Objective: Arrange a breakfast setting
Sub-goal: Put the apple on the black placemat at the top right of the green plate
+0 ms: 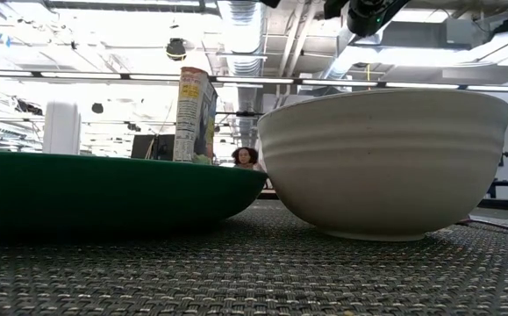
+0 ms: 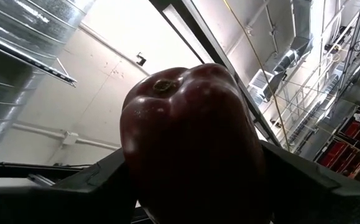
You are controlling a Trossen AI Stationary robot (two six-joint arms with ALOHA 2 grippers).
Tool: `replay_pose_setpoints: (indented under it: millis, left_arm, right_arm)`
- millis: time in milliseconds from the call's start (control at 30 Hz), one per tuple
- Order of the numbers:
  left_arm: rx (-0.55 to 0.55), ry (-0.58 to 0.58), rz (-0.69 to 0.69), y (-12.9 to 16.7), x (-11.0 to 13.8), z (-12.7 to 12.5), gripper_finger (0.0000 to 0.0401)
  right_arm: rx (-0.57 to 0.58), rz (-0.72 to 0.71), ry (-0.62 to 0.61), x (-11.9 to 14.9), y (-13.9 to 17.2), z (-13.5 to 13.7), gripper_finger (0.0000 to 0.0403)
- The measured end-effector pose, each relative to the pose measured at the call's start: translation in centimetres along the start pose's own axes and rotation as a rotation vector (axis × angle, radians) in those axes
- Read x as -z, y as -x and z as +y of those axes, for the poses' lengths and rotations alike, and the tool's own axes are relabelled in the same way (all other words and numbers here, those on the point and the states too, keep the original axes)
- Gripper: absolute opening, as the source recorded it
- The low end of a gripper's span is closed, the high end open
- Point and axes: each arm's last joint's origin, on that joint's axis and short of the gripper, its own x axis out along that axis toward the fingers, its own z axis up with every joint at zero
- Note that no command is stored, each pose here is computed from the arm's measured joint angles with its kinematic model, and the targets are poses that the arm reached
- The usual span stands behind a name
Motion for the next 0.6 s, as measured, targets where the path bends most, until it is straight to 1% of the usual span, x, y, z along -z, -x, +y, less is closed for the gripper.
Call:
replay_pose_setpoints:
  millis: [200,300,400,500,600]
  left_arm:
    - [-0.023,0.018,0.006,0.7,0.2,0.8,0.0237]
    - [-0.048,0.040,0.007,1.0,0.3,1.4,0.0237]
    - [-0.056,0.009,0.029,1.0,0.4,1.4,0.0237]
    - [-0.066,-0.032,0.052,1.0,0.5,1.4,0.0237]
    - [-0.087,-0.048,0.081,1.4,0.8,1.9,0.0237]
  right_arm:
    - [0.006,0.024,0.009,0.1,0.0,-0.1,0.0341]
    - [0.007,0.030,0.035,0.4,0.0,0.0,0.0346]
    - [0.012,0.047,0.050,0.5,0.0,-0.1,0.0342]
    - [0.025,0.084,0.026,0.7,0.0,-0.3,0.0343]
    - [0.020,0.127,0.014,1.1,0.1,-0.2,0.0347]
